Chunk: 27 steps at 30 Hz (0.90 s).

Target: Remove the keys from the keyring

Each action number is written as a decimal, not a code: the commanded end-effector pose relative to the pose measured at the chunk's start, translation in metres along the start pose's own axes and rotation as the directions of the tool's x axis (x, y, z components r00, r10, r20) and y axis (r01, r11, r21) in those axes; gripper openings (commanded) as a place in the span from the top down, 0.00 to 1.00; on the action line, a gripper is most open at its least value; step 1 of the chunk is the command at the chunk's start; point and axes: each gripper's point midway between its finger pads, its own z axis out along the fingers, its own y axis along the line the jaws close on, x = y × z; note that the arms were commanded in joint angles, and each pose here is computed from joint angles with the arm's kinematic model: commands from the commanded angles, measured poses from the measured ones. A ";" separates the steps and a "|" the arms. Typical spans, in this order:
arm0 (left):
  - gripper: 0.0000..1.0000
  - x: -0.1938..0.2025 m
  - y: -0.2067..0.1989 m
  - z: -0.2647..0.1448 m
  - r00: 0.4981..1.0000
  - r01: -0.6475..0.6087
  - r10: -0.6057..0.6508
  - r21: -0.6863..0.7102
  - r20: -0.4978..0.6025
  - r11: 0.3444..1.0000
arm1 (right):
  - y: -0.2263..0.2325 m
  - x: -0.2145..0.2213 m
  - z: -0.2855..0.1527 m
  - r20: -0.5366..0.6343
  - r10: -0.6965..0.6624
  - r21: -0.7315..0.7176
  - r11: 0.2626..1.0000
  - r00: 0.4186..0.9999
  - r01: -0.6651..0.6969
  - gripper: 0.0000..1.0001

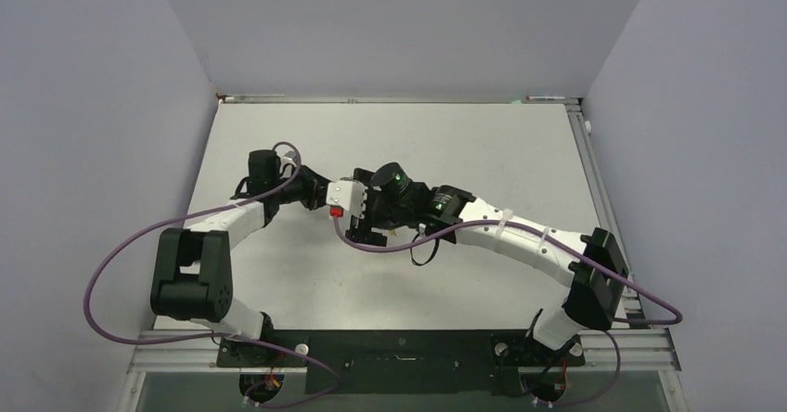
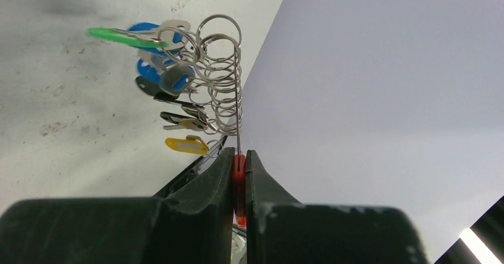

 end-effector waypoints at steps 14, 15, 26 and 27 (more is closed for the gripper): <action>1.00 0.006 -0.029 -0.027 0.989 0.120 -0.126 0.087 0.073 0.989 | -0.031 -0.014 0.026 -0.258 -0.208 0.436 0.847 0.944 0.306 0.09; 1.00 0.007 -0.030 -0.028 0.990 0.116 -0.123 0.091 0.075 0.989 | -0.032 -0.013 0.028 -0.273 -0.213 0.440 0.840 0.938 0.318 0.11; 0.92 0.009 -0.037 -0.035 0.990 0.066 -0.082 0.130 0.114 0.989 | -0.029 -0.001 0.037 -0.261 -0.208 0.393 0.869 0.942 0.301 0.88; 0.86 0.009 -0.037 -0.036 0.990 0.061 -0.077 0.133 0.119 0.989 | -0.031 -0.001 0.034 -0.250 -0.196 0.394 0.874 0.948 0.285 0.93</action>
